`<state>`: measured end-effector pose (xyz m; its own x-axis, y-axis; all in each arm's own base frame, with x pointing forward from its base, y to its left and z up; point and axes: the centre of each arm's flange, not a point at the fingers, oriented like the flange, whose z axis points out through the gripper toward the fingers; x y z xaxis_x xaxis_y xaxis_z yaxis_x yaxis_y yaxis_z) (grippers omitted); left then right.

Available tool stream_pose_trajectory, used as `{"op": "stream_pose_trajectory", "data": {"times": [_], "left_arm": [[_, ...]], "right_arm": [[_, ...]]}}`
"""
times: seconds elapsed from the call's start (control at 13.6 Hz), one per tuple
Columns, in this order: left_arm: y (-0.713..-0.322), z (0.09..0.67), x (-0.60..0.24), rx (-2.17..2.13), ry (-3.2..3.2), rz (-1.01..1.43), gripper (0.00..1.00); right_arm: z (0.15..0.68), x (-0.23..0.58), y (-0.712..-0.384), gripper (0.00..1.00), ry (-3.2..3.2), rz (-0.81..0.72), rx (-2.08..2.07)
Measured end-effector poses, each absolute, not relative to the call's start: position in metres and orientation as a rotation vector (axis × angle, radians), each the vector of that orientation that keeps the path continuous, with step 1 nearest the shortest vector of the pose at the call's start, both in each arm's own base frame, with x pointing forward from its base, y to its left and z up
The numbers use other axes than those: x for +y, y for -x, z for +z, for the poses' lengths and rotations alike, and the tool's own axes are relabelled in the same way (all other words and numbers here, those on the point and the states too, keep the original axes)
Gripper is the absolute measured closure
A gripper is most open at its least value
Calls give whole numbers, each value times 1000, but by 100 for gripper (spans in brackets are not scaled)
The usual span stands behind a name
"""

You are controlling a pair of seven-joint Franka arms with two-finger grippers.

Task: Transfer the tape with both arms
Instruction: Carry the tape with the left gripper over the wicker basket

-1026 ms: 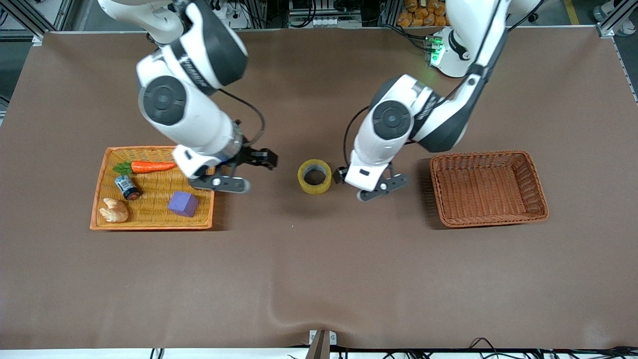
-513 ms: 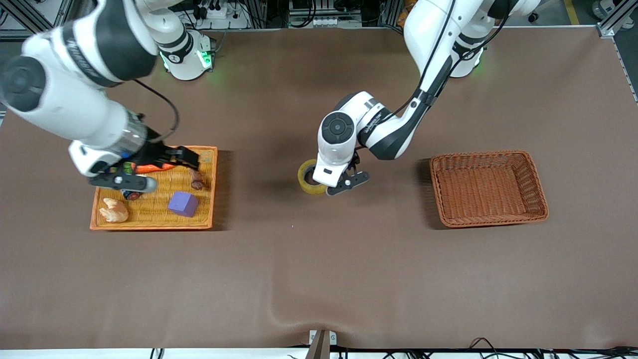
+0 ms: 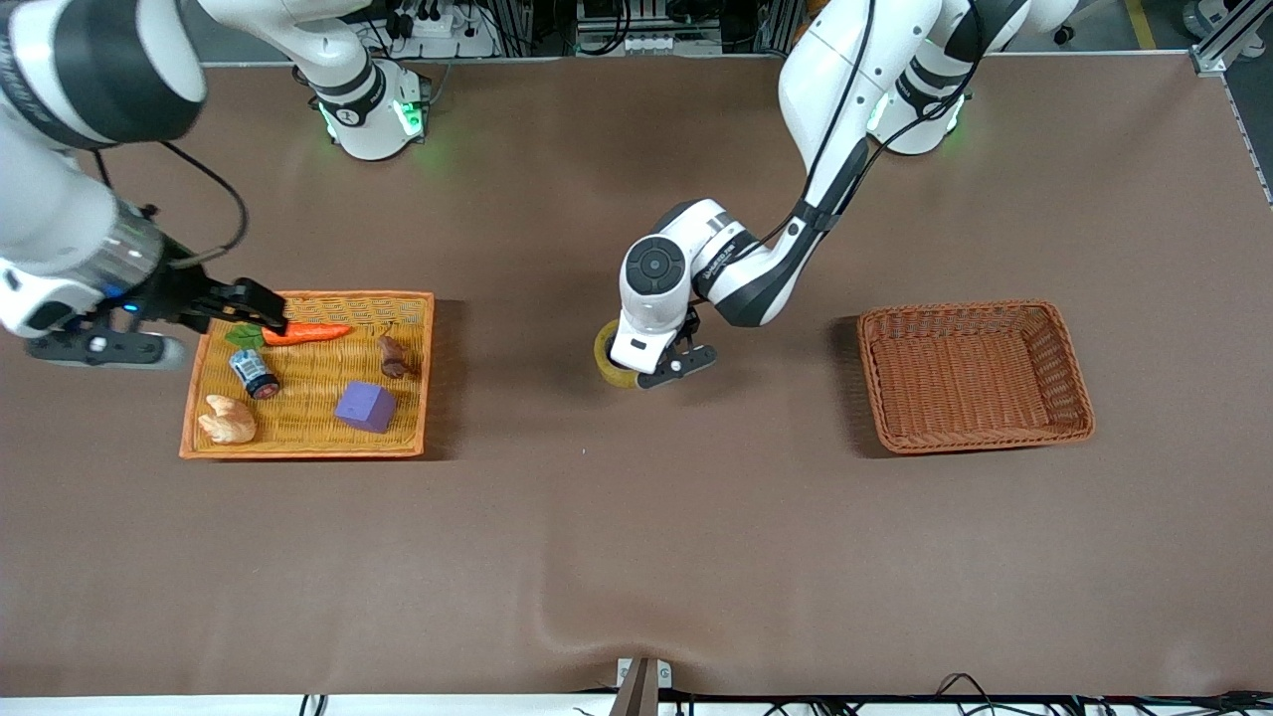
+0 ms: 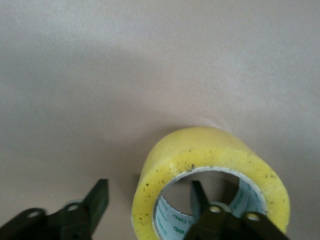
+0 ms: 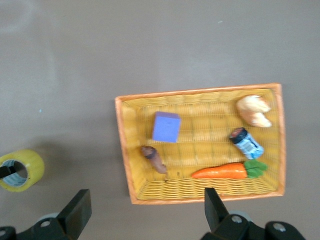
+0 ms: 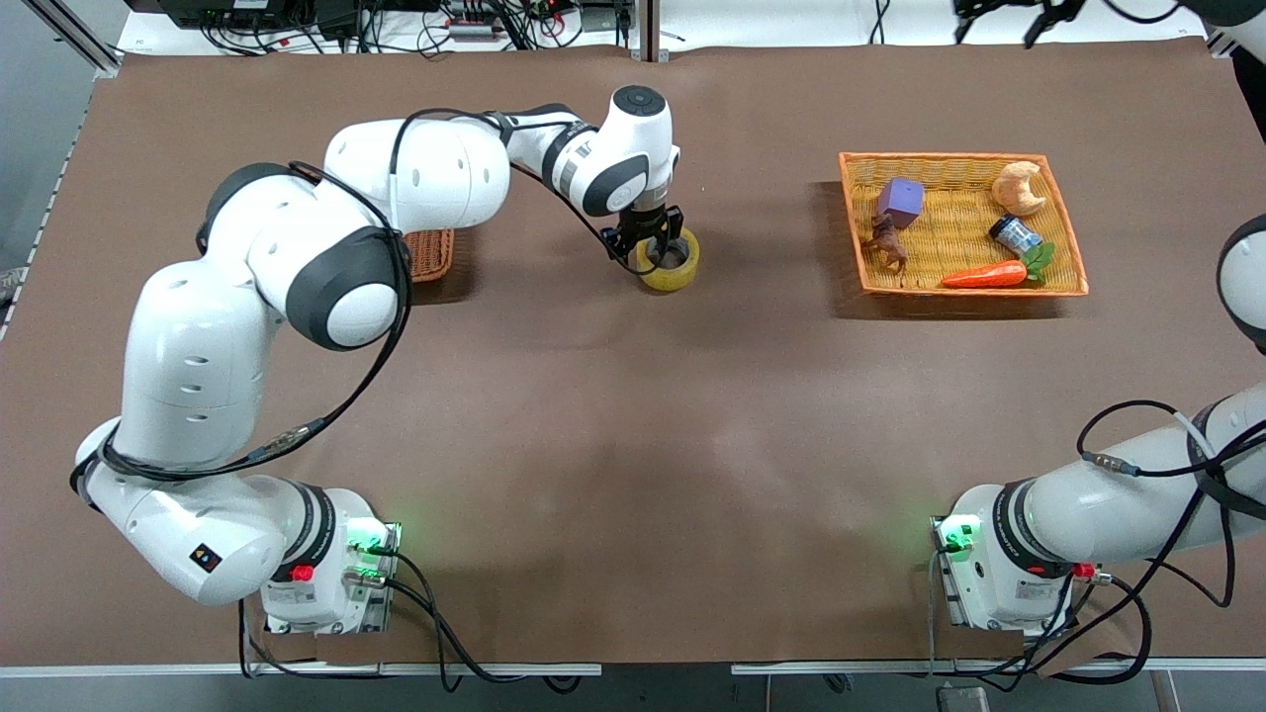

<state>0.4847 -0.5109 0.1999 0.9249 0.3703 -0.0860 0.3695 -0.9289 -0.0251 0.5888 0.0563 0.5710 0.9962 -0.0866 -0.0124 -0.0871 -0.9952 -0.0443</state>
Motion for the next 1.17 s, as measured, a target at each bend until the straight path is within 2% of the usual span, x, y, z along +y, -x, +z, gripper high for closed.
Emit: {"op": "stream_pose_trajectory", "data": {"times": [0.29, 0.44, 0.59, 0.73, 0.95, 1.17], "left_arm": [[-486, 201, -510, -597, 3075, 135, 76], [-492, 207, -508, -611, 3076, 125, 78], [-504, 238, -498, -636, 3053, 125, 78], [-524, 310, -467, -695, 3024, 116, 78], [-539, 436, -377, -710, 3064, 19, 78], [-540, 491, -259, -660, 3113, 31, 78]], "right_arm": [[593, 7, -578, 0, 3095, -7, 177], [604, -6, -567, 0, 3098, 41, 171], [615, -14, -560, 0, 3095, 68, 183], [622, -15, -558, 0, 3096, 58, 175], [633, -19, -557, 0, 3105, 22, 149], [642, -20, -554, 0, 3111, 0, 140]]}}
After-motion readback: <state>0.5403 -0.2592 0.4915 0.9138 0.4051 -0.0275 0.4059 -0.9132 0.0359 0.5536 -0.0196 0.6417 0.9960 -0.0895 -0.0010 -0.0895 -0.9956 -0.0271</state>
